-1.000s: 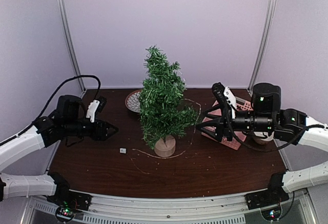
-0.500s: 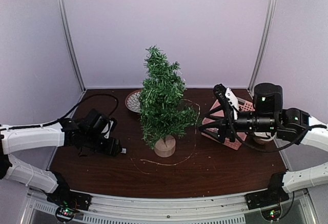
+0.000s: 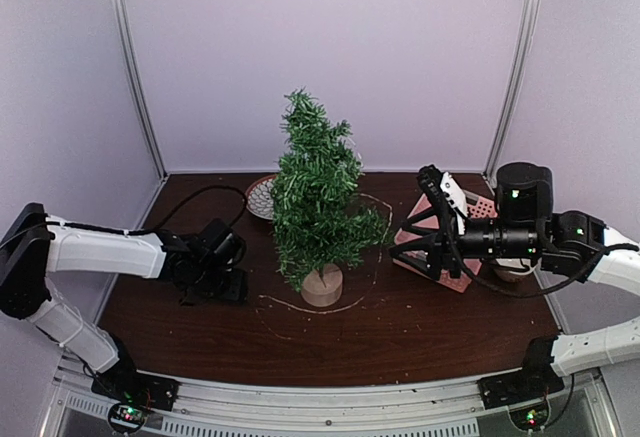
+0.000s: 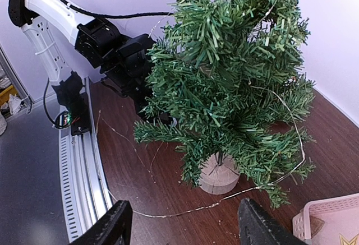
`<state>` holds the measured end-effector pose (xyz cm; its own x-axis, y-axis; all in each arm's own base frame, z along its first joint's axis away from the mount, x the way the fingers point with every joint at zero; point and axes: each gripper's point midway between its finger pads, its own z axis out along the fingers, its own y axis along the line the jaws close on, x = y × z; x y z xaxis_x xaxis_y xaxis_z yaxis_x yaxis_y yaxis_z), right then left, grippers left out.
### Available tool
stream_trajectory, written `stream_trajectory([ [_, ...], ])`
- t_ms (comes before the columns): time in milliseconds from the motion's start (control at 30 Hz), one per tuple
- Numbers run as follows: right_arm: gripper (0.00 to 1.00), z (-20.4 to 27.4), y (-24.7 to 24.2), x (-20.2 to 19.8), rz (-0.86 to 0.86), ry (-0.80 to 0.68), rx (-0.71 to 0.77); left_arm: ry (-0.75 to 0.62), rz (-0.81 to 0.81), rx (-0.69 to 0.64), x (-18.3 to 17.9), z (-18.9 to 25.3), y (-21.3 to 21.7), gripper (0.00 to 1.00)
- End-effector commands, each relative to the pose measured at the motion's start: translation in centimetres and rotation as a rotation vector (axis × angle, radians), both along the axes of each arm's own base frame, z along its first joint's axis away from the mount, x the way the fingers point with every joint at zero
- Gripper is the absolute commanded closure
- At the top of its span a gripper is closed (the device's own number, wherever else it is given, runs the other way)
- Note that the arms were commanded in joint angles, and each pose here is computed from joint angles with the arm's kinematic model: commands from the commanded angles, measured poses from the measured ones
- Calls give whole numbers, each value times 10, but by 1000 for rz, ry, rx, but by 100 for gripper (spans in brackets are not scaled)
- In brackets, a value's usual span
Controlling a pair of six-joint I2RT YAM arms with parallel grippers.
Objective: Decorate the small christmas tree
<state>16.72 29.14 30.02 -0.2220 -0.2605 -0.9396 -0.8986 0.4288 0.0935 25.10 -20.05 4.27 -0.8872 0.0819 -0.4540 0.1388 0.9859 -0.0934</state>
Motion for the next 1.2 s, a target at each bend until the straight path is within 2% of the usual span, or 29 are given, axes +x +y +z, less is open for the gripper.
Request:
stream_trajectory([
  [0, 32, 5, -3, 1, -16, -19, 5, -66, 34, -49, 21, 9, -16, 44],
  [533, 32, 2, -3, 2, -22, -21, -2, -25, 45, 6, 22, -10, -14, 58],
  [800, 32, 1, -3, 3, -24, -22, -3, -40, 19, -1, 23, -3, -16, 79],
  [900, 32, 2, -4, 2, -24, -27, -4, -80, 2, -30, 24, 23, -19, 82],
  [1167, 32, 11, -5, 0, -15, -38, 12, -342, -123, -114, 22, 176, -10, 83],
])
